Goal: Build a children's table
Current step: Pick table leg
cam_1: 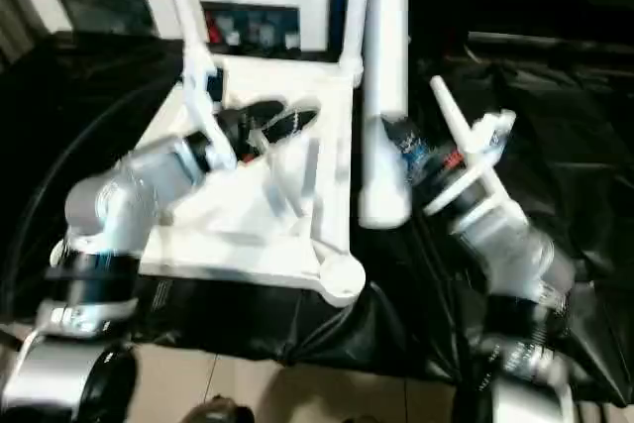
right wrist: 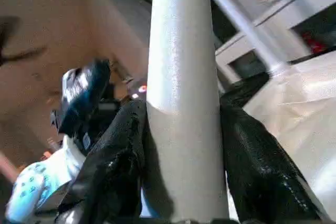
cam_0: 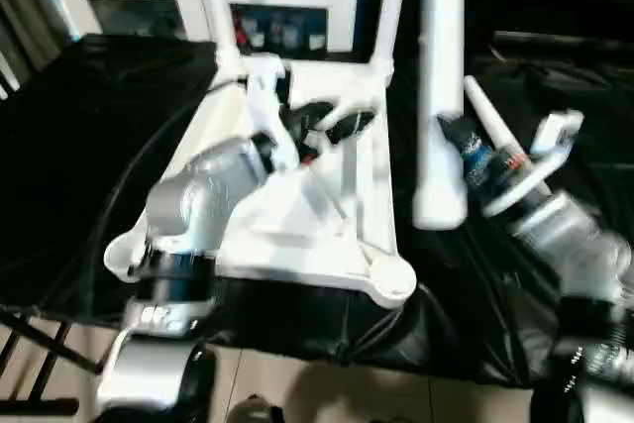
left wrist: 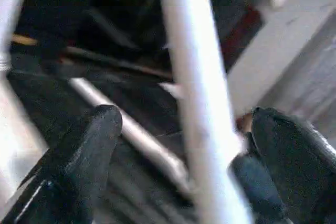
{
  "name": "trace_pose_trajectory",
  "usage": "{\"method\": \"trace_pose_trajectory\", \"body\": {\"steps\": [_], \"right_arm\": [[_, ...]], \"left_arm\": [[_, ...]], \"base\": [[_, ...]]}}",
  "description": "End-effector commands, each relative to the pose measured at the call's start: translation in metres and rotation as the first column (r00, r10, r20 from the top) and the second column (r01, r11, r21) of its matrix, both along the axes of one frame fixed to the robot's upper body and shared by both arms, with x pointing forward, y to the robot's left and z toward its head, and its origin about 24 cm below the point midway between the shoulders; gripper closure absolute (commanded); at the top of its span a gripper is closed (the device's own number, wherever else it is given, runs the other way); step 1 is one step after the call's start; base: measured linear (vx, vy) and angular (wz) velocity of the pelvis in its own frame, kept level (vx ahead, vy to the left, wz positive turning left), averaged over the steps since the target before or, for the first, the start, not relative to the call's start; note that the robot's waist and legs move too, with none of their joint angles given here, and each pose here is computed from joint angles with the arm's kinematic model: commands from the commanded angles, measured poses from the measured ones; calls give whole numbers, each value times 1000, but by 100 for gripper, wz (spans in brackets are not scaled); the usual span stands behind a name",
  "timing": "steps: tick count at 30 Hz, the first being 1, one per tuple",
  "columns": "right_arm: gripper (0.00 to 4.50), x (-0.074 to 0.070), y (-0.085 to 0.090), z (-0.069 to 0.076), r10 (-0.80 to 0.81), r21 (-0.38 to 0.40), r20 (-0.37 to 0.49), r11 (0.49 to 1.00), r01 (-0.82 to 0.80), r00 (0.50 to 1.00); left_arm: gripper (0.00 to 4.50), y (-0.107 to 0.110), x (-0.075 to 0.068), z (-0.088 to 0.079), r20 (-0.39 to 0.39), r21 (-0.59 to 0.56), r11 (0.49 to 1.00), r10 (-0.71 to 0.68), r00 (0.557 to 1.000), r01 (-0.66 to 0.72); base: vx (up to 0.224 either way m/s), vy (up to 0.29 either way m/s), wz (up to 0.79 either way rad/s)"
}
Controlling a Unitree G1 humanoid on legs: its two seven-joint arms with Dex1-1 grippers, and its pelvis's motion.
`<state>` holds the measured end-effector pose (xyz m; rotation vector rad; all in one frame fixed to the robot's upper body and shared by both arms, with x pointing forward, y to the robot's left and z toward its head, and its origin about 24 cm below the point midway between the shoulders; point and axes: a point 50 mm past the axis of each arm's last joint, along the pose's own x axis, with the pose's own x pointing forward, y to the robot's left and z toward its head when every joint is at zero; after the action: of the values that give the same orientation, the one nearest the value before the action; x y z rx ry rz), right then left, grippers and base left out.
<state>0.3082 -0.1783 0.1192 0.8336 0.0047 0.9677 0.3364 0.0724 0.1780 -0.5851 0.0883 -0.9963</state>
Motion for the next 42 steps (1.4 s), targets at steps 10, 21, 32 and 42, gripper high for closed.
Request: {"method": "trace_pose_trajectory", "body": {"steps": [10,21,32,42], "right_arm": [[272,-14,19,8,132,-34,32,991,-131,991],[272,-15,28,5,171,-81,9,982,-169,985],[272,-15,32,5,187,-94,4,978,-186,982],[272,-14,33,4,195,-108,0,975,-193,981]], "left_arm": [[0,-13,-7,2,-62,-40,997,-68,996,65],[69,-11,-3,8,-75,-132,990,-57,996,47],[134,-17,-11,9,-30,-143,983,-124,992,118],[217,-21,-13,8,-19,-120,983,-140,990,137]], "base": [[0,0,0],[0,0,0],[0,0,0],[0,0,0]]}}
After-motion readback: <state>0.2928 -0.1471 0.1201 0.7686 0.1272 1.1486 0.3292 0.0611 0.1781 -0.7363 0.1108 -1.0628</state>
